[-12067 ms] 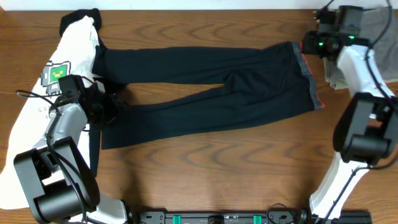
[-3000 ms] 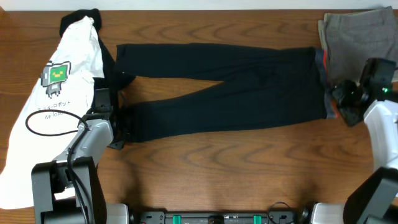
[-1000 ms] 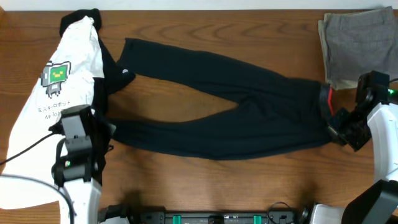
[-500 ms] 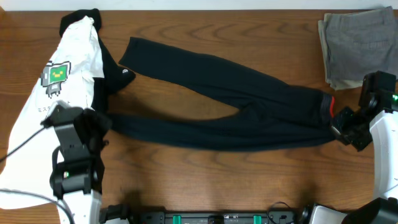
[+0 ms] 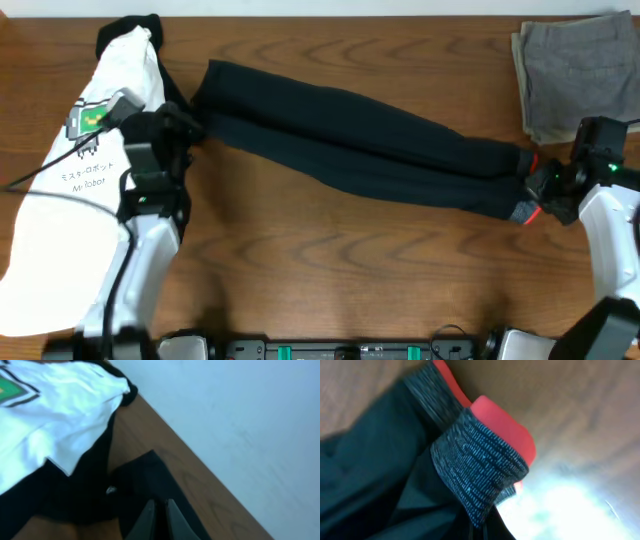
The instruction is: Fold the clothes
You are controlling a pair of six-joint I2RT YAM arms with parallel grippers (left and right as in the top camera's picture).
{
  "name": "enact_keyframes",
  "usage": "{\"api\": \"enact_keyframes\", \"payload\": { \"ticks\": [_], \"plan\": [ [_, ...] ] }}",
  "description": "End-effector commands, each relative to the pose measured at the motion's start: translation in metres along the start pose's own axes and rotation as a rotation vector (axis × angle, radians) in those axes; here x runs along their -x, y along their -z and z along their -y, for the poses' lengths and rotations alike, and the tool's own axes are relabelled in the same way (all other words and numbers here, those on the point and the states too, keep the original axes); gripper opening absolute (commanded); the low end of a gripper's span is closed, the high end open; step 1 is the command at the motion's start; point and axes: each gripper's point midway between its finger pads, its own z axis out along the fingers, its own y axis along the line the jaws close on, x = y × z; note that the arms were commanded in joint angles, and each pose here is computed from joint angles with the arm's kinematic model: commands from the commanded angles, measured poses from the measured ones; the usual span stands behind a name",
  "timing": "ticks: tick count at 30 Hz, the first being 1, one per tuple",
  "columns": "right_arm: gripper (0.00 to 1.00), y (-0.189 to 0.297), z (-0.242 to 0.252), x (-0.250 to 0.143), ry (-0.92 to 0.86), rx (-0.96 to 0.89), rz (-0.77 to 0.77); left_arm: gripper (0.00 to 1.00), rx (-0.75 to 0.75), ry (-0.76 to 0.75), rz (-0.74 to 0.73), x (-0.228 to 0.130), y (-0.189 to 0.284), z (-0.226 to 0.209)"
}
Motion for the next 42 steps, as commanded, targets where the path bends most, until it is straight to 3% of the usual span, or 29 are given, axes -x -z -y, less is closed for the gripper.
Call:
{"api": "enact_keyframes", "payload": {
  "ticks": [1, 9, 16, 33, 42],
  "plan": [
    [0.01, -0.015, -0.003, 0.009, 0.003, 0.012, 0.028, 0.06, 0.007, -0.018, 0.008, -0.002, -0.020, 0.000],
    [0.01, -0.030, -0.041, 0.039, 0.031, 0.138, 0.137, 0.06, 0.003, -0.058, 0.017, 0.009, -0.060, 0.014],
    [0.02, -0.045, -0.054, 0.040, 0.050, 0.164, 0.142, 0.06, -0.003, -0.125, 0.028, 0.019, -0.085, 0.026],
    [0.02, -0.022, -0.125, 0.077, 0.110, 0.371, 0.378, 0.06, 0.145, -0.153, 0.056, 0.009, -0.109, -0.012],
    [0.05, -0.057, -0.129, 0.083, 0.102, 0.360, 0.391, 0.06, 0.136, -0.151, 0.066, -0.002, -0.127, -0.021]
  ]
}}
